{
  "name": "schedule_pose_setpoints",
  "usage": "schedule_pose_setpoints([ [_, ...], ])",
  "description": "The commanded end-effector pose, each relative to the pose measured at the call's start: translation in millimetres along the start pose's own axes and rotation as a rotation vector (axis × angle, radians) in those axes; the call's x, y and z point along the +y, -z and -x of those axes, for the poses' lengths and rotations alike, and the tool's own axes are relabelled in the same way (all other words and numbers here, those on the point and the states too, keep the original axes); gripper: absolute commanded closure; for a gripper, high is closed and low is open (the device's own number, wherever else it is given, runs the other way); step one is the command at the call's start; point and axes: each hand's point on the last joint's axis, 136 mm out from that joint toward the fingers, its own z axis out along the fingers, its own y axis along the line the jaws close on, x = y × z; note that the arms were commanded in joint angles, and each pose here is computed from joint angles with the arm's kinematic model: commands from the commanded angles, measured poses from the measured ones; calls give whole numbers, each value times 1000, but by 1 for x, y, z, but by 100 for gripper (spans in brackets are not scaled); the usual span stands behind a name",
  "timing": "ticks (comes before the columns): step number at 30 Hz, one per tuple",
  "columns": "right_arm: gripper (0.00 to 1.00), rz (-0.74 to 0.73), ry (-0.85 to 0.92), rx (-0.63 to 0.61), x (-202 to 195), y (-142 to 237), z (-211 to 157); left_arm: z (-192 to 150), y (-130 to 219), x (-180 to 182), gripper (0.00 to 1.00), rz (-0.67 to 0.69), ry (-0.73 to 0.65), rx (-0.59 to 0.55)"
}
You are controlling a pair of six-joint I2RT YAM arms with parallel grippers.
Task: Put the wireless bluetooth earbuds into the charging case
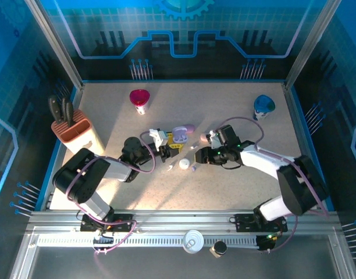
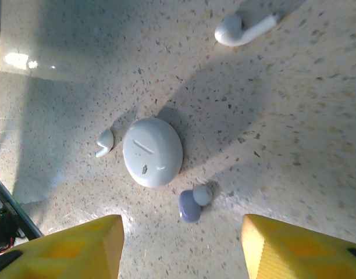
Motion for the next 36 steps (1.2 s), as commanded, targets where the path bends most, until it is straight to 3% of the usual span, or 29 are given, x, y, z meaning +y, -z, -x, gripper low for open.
schedule_pose_setpoints([
  [1, 44, 74, 58, 18, 18, -15, 13, 16, 7, -5, 64, -16, -22, -43],
  [14, 45, 137, 107, 202, 20, -59, 4, 20, 15, -7, 63, 13, -11, -37],
  [29, 48, 100, 69, 264, 7, -34, -47, 21, 10, -5, 63, -1, -15, -36],
  [36, 48, 132, 98, 271, 23, -31, -56, 20, 10, -6, 63, -4, -10, -34],
])
